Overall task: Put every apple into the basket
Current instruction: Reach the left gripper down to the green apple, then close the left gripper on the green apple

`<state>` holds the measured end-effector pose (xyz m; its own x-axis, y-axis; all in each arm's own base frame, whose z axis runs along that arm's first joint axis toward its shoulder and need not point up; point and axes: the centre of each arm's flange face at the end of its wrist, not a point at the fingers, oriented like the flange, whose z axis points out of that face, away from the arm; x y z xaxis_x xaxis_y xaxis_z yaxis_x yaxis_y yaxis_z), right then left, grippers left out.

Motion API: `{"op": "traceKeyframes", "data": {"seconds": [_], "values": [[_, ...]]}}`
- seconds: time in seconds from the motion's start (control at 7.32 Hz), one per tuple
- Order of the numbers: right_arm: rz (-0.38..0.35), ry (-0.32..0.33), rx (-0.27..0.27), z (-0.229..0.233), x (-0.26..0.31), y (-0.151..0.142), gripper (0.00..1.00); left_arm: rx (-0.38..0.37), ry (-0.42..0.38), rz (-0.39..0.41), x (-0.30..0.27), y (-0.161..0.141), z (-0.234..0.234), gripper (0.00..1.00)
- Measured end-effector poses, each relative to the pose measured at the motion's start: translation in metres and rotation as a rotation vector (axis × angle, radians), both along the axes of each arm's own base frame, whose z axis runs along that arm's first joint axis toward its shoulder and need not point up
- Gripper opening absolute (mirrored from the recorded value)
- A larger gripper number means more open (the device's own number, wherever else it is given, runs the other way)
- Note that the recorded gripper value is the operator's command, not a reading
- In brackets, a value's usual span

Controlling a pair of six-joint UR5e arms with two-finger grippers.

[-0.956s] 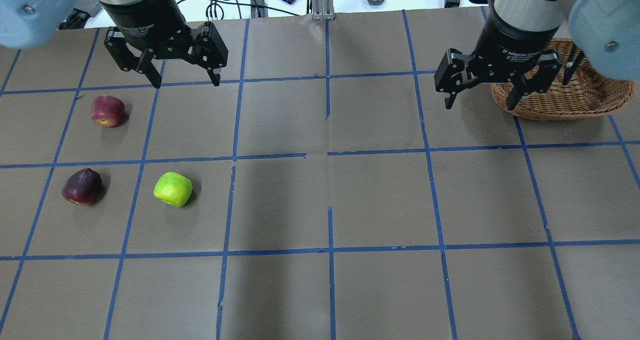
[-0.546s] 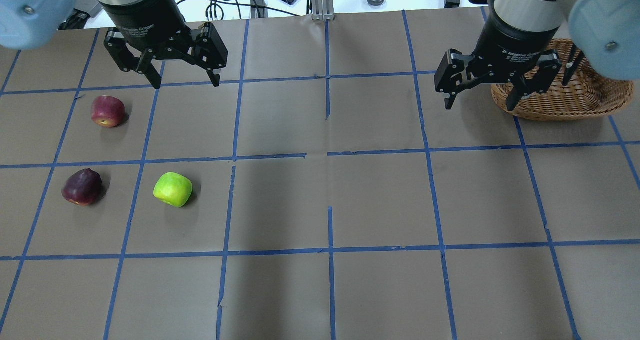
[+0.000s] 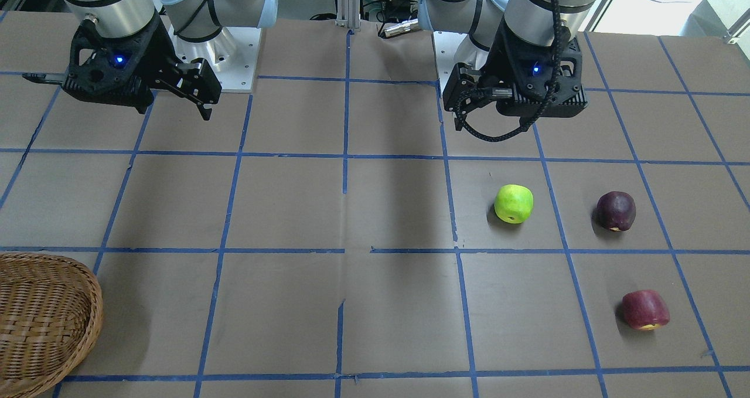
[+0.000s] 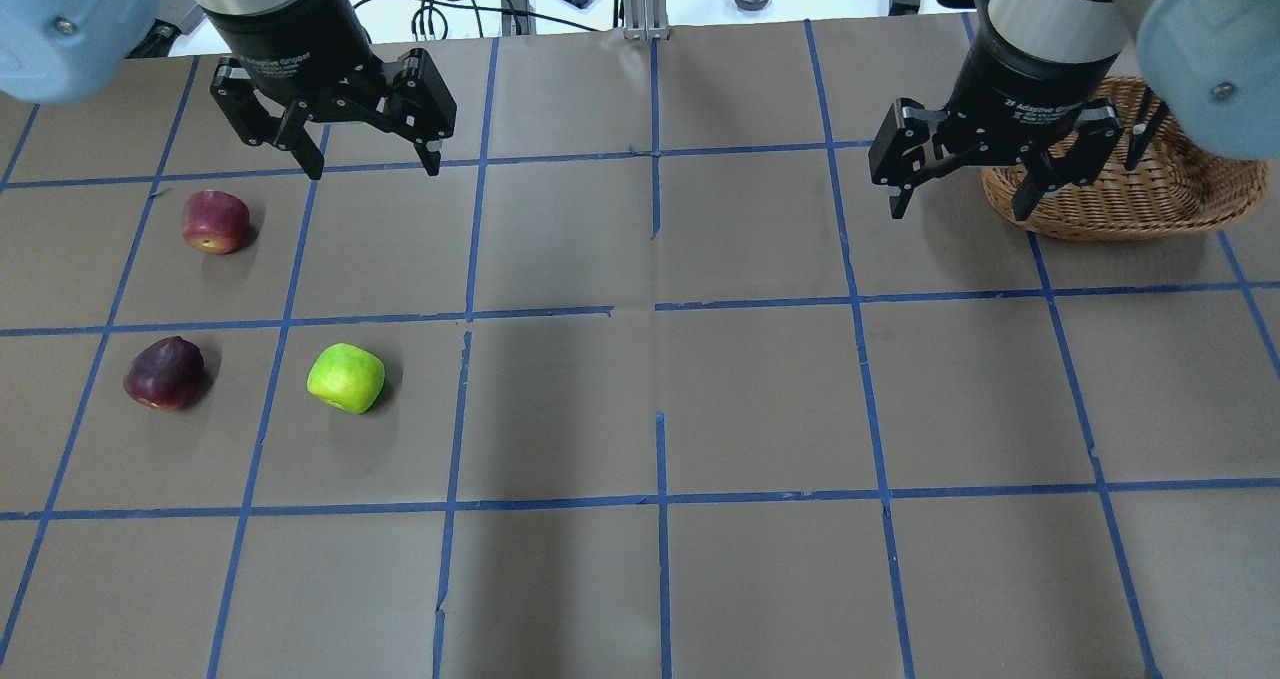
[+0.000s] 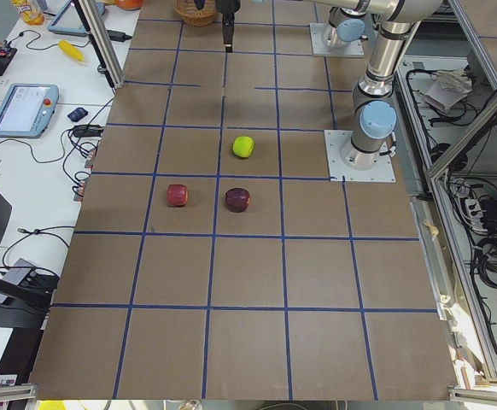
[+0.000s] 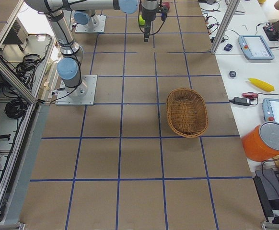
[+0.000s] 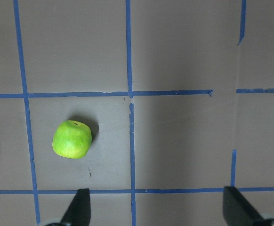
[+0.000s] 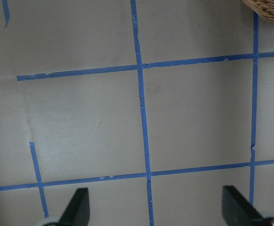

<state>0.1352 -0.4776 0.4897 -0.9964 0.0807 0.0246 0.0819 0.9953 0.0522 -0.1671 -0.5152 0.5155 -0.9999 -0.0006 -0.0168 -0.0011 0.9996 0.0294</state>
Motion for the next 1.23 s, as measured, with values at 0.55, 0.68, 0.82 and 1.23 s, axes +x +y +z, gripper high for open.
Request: {"op": "traceKeyframes", "data": {"seconds": [0.55,0.68,0.82,1.23], "values": [[0.0,0.0,0.003,-0.001,0.0,0.0,1.0,0.129,-0.022,-0.033,0.092,-0.018,-0.103,1.0],[0.0,0.0,0.003,-0.001,0.0,0.0,1.0,0.144,-0.018,-0.075,0.123,-0.013,-0.145,1.0],[0.0,0.0,0.003,-0.001,0.0,0.0,1.0,0.147,-0.012,-0.109,0.145,-0.001,-0.192,1.0],[0.002,0.0,0.003,-0.001,0.0,0.0,1.0,0.088,-0.018,-0.119,0.16,0.03,-0.288,1.0]]}}
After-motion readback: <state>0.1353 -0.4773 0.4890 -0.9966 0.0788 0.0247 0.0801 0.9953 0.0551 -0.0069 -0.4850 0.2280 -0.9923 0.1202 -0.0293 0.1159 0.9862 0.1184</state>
